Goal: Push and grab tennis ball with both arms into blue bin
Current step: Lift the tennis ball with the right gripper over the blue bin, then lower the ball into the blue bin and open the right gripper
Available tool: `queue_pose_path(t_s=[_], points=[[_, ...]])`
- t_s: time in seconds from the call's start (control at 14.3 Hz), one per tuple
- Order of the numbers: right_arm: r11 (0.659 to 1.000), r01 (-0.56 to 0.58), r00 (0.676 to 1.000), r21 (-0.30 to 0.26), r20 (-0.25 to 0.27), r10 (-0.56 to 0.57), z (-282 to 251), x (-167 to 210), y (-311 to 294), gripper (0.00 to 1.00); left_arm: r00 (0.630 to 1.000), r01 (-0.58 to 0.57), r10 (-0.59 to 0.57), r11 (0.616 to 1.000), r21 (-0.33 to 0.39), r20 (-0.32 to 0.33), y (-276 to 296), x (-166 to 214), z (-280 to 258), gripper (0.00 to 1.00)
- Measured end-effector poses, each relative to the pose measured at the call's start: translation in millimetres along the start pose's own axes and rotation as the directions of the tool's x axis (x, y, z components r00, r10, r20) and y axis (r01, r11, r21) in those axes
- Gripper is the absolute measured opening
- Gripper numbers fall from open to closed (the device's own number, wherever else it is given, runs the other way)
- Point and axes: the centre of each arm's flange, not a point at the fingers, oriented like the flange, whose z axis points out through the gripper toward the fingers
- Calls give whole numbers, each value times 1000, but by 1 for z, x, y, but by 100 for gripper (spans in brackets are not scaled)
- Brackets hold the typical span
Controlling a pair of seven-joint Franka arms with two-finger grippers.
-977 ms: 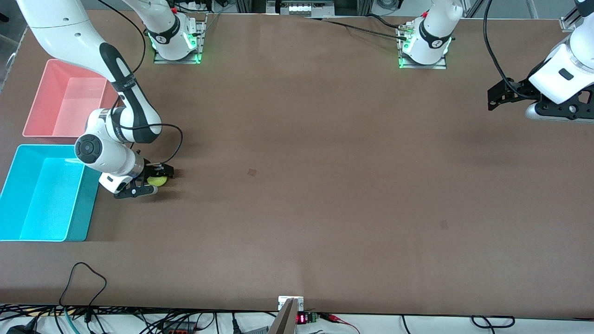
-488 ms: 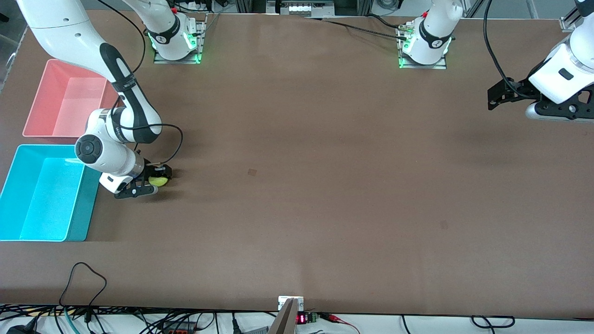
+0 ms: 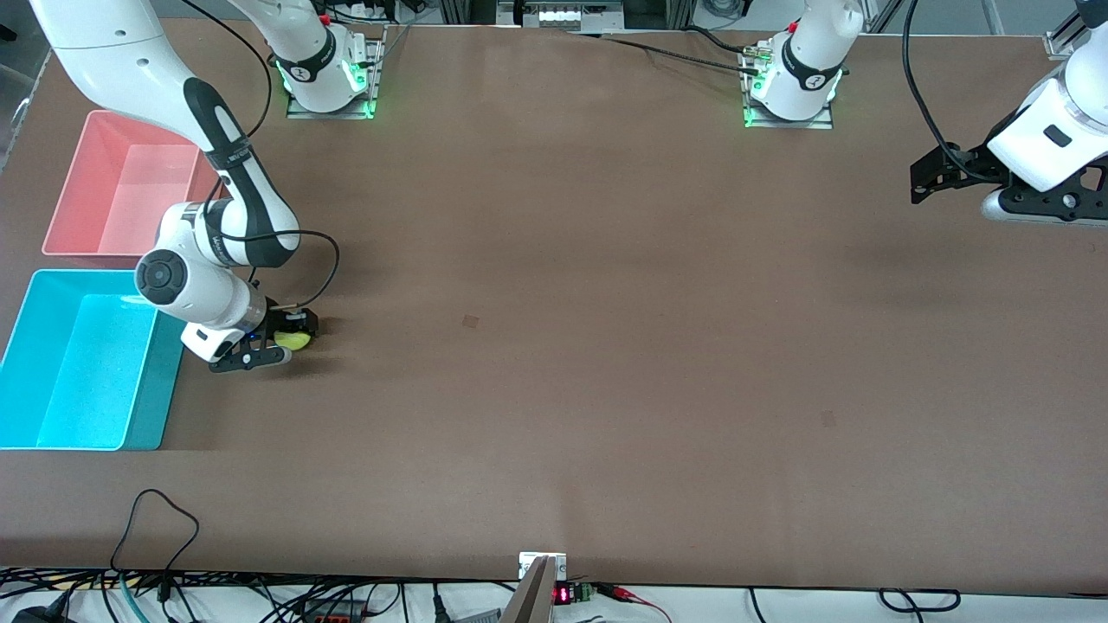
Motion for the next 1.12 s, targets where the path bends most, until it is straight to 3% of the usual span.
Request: queue_pose_path(t_s=[0.21,0.56,0.84,1.12], points=[[999,-14,1000,-29,-12,13,-59,-1,25,67,1000,-6,6,1000,1,-6,3,0,-3,100],[998,-39,999,-52,-9,38,-134,-46,143,67,1000,-7,7,1000,1,-6,4,0,-4,100],[997,-21,999,-71,34,24,-116,-78,225,67,1000,-7,7,1000,1,-5,4,0,-4,100],[998,-13,998,-60,55,16,-81,-82,281,67,1000,-7,7,1000,1,-1,4,-1,-3,100]])
